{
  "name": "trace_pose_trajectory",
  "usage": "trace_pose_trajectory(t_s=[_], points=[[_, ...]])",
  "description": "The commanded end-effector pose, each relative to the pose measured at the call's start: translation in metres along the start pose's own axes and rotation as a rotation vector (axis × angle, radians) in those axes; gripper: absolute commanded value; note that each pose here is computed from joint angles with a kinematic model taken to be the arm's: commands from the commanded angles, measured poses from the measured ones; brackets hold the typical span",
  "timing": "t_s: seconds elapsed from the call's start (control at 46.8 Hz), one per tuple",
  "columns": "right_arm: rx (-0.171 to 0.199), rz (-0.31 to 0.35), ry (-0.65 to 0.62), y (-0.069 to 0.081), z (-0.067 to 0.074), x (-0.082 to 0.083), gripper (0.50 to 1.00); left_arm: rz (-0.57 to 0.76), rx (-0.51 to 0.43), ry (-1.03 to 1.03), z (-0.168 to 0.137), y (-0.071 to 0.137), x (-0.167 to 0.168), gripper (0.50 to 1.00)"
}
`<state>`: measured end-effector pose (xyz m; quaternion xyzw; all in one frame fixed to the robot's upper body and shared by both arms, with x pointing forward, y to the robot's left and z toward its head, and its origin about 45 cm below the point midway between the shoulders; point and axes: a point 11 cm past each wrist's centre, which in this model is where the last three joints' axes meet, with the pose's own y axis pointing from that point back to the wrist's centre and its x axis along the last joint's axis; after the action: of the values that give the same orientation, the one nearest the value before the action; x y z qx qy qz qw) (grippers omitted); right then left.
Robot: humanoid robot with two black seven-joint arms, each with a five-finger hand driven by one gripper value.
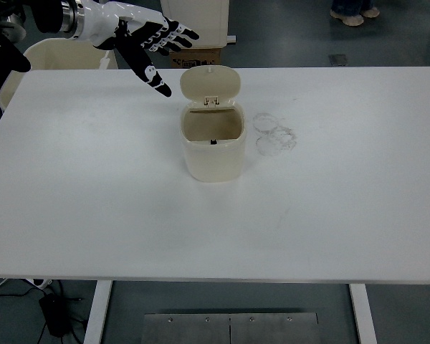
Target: Close trash bin
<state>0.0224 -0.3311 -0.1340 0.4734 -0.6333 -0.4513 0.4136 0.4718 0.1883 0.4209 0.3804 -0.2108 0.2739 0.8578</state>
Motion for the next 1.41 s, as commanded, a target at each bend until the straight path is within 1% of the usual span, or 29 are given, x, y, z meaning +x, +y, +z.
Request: trace_pose_trajectory(t_s=[0.0, 0.107, 0.385, 0.449, 0.556, 0.62, 0.812, 0.962, 1.132, 1.325, 1.389], points=[[0.0, 0.0, 0.001, 0.0, 0.0, 0.0, 0.993, 0.006, 0.009, 0.005, -0.001, -0.007, 0.002, 1.0], [0.0, 0.0, 0.001, 0.0, 0.0, 0.0, 0.993, 0.015, 0.017, 0.015, -0.004, -0.01, 0.004, 1.0], [0.0, -0.001, -0.001, 0.0, 0.0, 0.0, 0.993, -0.016, -0.004, 0.022, 0.0, -0.03, -0.014, 1.0], [0.0, 0.0, 0.001, 0.0, 0.0, 0.0, 0.993, -0.019, -0.024, 0.025, 0.004, -0.035, -0.017, 1.0], [-0.001, -0.001, 0.0, 0.0, 0.001, 0.0, 0.993, -0.024, -0.091, 0.034, 0.016, -0.039, -0.021, 1.0], [0.0, 0.0, 0.001, 0.0, 0.0, 0.0, 0.993, -0.029, -0.106, 0.031, 0.02, -0.042, -0.024, 1.0], [0.0, 0.0, 0.001, 0.0, 0.0, 0.0, 0.993, -0.047, -0.096, 0.023, 0.021, -0.042, -0.027, 1.0], [0.0, 0.001, -0.001, 0.0, 0.0, 0.0, 0.993, -0.085, -0.114, 0.036, 0.026, -0.042, -0.033, 1.0], [0.0, 0.001, -0.001, 0.0, 0.0, 0.0, 0.993, -0.144, -0.138, 0.024, 0.036, -0.044, -0.051, 1.0], [0.0, 0.0, 0.001, 0.0, 0.0, 0.0, 0.993, -0.165, -0.145, 0.014, 0.039, -0.045, -0.058, 1.0], [0.0, 0.001, -0.001, 0.0, 0.0, 0.0, 0.993, -0.187, -0.126, 0.004, 0.034, -0.045, -0.065, 1.0]])
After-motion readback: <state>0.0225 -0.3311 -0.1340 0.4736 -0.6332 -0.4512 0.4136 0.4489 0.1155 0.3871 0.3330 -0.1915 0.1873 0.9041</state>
